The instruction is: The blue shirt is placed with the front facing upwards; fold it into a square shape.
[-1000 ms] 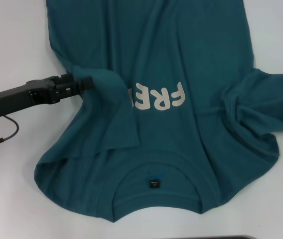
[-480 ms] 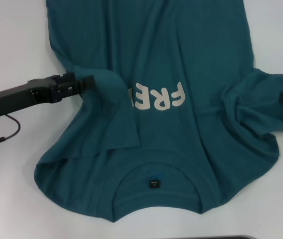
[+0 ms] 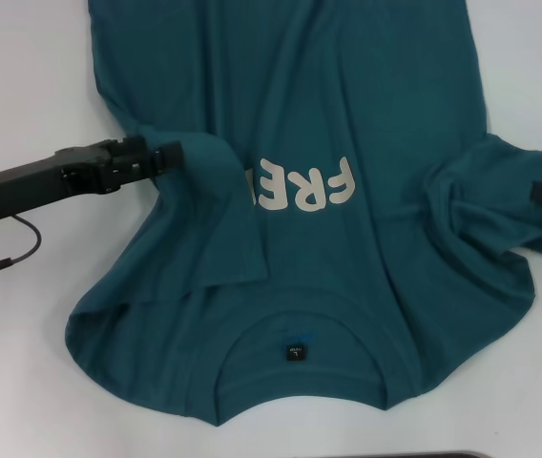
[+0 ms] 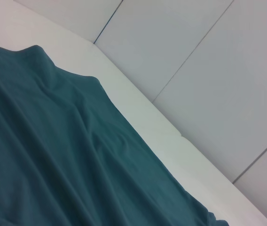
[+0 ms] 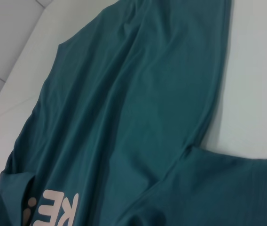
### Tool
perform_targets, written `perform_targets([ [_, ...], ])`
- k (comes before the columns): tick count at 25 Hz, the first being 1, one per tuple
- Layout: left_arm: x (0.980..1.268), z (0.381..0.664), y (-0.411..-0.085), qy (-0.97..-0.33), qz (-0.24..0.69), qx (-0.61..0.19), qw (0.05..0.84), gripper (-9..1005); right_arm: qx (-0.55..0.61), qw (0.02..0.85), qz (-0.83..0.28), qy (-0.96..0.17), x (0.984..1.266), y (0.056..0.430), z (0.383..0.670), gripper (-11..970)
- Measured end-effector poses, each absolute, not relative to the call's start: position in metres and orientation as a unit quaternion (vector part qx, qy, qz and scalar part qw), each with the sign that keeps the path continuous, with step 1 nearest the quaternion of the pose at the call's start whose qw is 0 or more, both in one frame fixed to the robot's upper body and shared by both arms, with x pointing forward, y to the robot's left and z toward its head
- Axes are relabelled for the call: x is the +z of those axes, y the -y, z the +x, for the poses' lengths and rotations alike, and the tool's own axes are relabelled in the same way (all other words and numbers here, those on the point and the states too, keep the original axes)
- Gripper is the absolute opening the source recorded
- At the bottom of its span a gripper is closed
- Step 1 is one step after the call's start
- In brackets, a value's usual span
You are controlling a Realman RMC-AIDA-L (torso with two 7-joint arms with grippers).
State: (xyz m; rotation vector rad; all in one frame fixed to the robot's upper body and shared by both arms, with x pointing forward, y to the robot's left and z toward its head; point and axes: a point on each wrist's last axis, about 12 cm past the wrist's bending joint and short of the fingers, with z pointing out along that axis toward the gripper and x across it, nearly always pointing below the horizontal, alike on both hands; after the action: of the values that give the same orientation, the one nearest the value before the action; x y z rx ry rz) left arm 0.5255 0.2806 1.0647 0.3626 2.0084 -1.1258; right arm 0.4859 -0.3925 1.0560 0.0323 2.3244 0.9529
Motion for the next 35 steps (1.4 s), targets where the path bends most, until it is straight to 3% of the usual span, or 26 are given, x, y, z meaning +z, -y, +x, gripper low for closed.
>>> perform_targets([
  [5, 1.065, 0.526, -0.279, -0.790, 0.145, -0.447, 0.394, 887, 0.353, 0.311, 0.013, -0.883, 1.055, 0.393, 0.489, 705],
  [13, 1.065, 0.526, -0.278, -0.789, 0.146, -0.448, 0.393, 886, 0.353, 0.309, 0.007, -0.883, 1.056, 0.392, 0.491, 458],
  [24, 1.065, 0.526, -0.279, -0.791, 0.143, -0.447, 0.393, 885, 0.364, 0.351, 0.024, -0.863, 1.074, 0.412, 0.478, 12],
  [35, 1.065, 0.526, -0.278, -0.790, 0.140, -0.448, 0.393, 886, 0.355, 0.382, 0.045, -0.852, 1.082, 0.427, 0.472, 34],
])
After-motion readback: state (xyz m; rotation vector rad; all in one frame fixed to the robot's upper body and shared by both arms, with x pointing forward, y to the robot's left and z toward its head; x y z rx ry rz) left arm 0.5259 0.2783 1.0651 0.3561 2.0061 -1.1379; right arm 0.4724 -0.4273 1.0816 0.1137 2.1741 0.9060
